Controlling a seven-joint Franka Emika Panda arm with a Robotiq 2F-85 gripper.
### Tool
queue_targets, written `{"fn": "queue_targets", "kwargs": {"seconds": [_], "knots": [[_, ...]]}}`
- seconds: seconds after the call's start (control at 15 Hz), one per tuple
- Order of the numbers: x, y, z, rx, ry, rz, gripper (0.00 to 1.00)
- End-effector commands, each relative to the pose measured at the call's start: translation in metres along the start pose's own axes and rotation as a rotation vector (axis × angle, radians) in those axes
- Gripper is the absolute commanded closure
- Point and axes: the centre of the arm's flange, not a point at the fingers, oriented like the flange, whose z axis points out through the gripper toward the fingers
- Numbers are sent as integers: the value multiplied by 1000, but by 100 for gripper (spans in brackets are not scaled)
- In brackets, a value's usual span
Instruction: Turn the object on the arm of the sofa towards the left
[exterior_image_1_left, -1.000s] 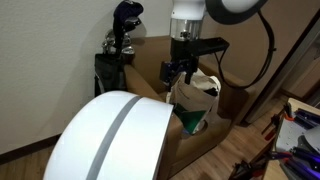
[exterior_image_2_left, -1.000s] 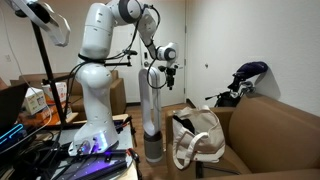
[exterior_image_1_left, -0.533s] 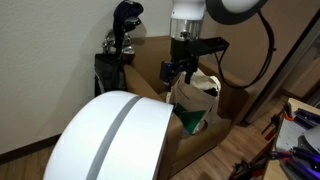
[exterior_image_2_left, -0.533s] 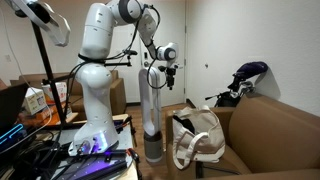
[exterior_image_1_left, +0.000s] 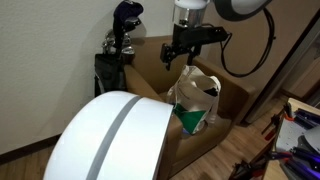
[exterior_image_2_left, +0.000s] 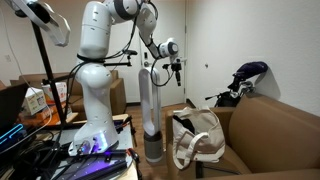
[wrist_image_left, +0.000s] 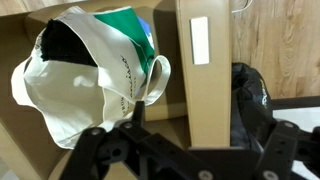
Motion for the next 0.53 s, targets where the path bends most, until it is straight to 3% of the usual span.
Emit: {"fn": "queue_targets", "kwargs": {"seconds": [0.0,0.47], "knots": [[22,15,2,-21,0,108,0],[40,15,70,23,-210,223,0]]}}
